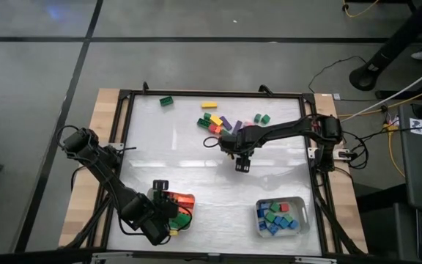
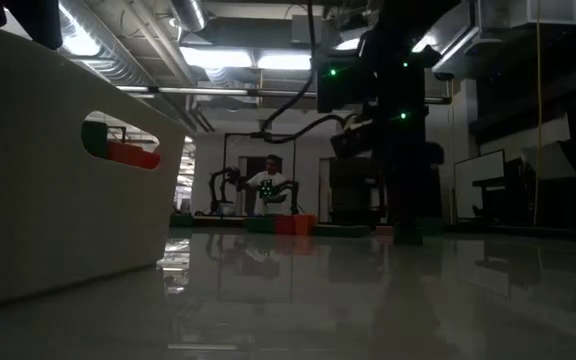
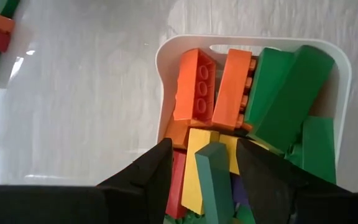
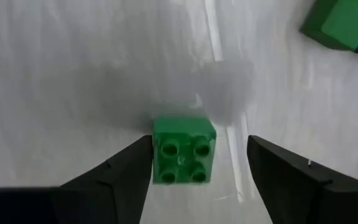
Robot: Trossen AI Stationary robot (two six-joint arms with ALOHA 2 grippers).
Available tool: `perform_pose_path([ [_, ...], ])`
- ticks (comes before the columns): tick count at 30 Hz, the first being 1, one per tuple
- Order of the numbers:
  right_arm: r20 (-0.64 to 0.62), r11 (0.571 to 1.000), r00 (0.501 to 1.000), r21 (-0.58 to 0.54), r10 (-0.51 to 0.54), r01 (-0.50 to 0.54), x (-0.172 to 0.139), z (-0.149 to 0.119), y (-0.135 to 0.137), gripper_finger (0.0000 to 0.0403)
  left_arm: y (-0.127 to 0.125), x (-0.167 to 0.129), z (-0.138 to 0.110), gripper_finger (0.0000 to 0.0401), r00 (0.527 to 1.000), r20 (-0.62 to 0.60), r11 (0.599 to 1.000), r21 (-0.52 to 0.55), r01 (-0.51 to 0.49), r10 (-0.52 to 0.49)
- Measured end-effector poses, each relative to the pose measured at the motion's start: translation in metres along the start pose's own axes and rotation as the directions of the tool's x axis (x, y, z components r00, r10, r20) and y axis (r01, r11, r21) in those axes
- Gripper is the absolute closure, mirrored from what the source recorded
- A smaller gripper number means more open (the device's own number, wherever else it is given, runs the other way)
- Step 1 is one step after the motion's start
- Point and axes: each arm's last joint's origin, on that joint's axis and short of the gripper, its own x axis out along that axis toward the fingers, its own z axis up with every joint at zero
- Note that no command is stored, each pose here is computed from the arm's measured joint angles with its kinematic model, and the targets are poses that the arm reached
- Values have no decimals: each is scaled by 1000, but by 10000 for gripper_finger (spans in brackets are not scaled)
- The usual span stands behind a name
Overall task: Sort blocks by size
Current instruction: Put the square green game piece into the gray bin
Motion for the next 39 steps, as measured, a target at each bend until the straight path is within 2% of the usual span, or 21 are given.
perform_pose_path([
  [5, -9, 999, 999, 26, 47, -47, 8, -3, -7, 148, 0, 0, 0, 237, 1000, 1, 1000, -3, 1, -1],
  [8, -15, 995, 995, 41, 97, -96, 9, -3, -11, 165, 0, 0, 0, 237, 1000, 14, 1000, 14, -15, 15],
  [11, -12, 987, 988, 36, 156, -156, 9, -2, -12, 204, 2, 1, 2, 237, 998, 36, 999, 27, -46, 45],
  [15, -14, 984, 984, 27, 179, -179, 8, -2, -12, 270, 9, 4, 7, 237, 996, 48, 996, 44, -83, 81],
  [18, -14, 980, 980, 26, 199, -198, 8, -2, -11, 275, 17, 8, 12, 237, 993, 47, 989, 96, -116, 112],
  [22, -22, 950, 950, 31, 313, -312, 7, -2, -8, 275, 37, 12, 18, 237, 988, 14, 975, 158, -155, 155],
  [27, -36, 865, 865, 37, 501, -500, 5, -3, -2, 261, 76, 6, 21, 237, 971, -47, 965, 139, -224, 233],
  [34, -32, 745, 744, 34, 667, -666, 1, -1, 3, 266, 128, -16, 24, 237, 966, -22, 966, 17, -259, 259],
  [37, -28, 638, 637, 26, 770, -770, -2, 0, 6, 268, 146, -23, 24, 237, 964, -16, 964, -1, -266, 266],
  [39, -27, 545, 545, 18, 838, -838, -5, 1, 8, 266, 158, -25, 24, 237, 962, -16, 962, -11, -274, 273],
])
